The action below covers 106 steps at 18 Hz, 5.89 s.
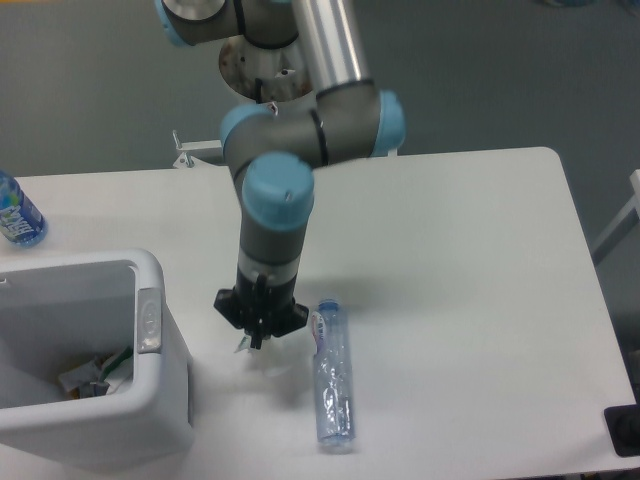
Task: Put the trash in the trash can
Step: 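Lift the tissue and carry it over the trash bin, then open the gripper to drop the tissue into the bin, then move the open gripper over the clear plastic water bottle, then lower the gripper around the bottle and close on it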
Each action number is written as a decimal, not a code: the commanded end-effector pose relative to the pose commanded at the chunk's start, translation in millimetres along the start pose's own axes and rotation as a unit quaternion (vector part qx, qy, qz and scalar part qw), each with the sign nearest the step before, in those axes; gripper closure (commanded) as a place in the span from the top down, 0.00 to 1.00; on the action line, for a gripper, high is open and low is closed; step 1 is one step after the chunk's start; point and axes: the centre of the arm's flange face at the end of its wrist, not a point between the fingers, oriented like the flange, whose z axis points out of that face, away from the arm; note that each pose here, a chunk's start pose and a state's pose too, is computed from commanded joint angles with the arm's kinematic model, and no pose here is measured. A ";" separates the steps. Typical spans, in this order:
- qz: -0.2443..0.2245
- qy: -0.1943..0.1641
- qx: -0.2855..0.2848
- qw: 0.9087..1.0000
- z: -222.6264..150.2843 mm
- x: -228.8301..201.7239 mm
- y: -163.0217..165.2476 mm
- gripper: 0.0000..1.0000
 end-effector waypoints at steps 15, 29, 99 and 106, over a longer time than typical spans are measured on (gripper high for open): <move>-0.136 0.118 0.190 0.965 -164.4 8.9 -92.3 0.00; -0.082 0.186 0.123 0.971 -86.9 119.6 -96.4 0.00; -0.049 -0.037 -0.080 0.995 152.1 -124.1 -9.3 1.00; -0.062 -0.044 -0.108 0.991 185.9 -123.7 2.0 1.00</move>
